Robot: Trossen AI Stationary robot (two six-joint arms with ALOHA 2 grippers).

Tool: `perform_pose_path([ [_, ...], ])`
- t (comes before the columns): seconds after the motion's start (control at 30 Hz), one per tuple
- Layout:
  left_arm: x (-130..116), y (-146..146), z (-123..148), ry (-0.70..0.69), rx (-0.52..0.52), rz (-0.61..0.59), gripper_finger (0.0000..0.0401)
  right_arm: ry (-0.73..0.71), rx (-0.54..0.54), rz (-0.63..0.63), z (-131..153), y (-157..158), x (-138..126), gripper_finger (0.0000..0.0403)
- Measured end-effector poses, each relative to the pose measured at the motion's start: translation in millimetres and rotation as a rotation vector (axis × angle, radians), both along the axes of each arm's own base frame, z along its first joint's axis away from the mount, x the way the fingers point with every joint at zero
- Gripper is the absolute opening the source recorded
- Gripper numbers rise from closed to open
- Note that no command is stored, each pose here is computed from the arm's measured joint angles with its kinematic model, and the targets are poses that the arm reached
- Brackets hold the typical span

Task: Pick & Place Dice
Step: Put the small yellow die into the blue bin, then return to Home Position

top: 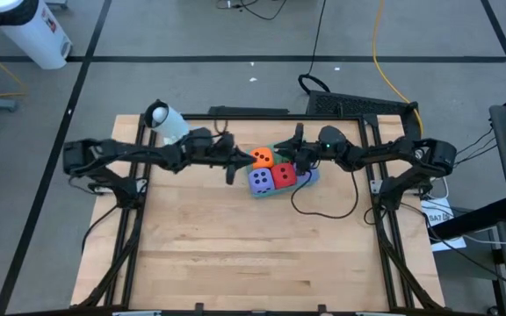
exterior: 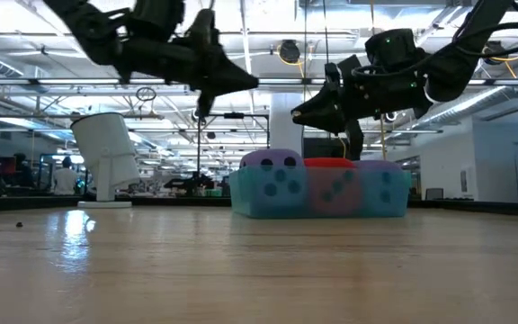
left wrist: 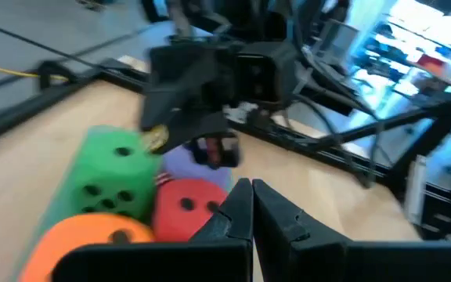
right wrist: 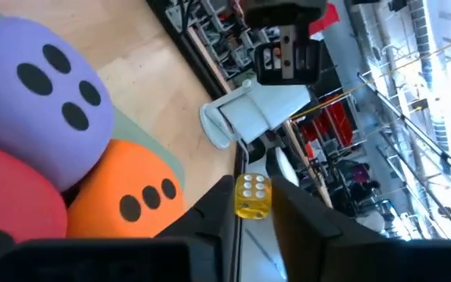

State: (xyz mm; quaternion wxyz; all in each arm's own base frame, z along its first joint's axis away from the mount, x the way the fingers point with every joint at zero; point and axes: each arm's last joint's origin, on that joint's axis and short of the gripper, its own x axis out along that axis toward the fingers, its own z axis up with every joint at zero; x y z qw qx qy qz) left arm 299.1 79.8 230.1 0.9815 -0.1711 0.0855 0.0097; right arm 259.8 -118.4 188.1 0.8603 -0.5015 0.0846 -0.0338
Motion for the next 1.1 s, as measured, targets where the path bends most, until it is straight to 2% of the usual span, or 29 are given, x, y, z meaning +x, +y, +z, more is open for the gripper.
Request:
perform_pose_path([
  [0.17, 28, 7, 4, -0.008, -0.041, -0.050, 0.0001, -0.022, 0.039, 0.009, 5, 4, 0, 0.0131],
  [0.33, 46, 12, 1, 0.000, -0.067, -0.054, 0.0001, 0.054, 0.050, -0.029, -3, 12, 3, 0.0167],
  [0.43, 51, 15, -3, 0.009, -0.082, -0.054, 0.0000, 0.094, 0.048, -0.117, -7, 14, 4, 0.0180],
  [0.6, 56, 18, -11, 0.031, -0.104, -0.042, 0.0000, 0.079, 0.073, -0.183, -6, 15, 5, 0.0193],
  [0.83, 59, 15, -19, 0.053, -0.126, -0.047, 0.0000, 0.053, 0.071, -0.199, -3, 19, 7, 0.0196],
  [1.0, 56, 15, -12, 0.048, -0.037, -0.067, 0.0000, 0.029, 0.105, -0.188, -2, 23, 8, 0.0193],
  [1.1, 41, 16, 8, 0.065, 0.065, -0.057, 0.0000, -0.070, 0.229, -0.207, 11, 27, 6, 0.0182],
])
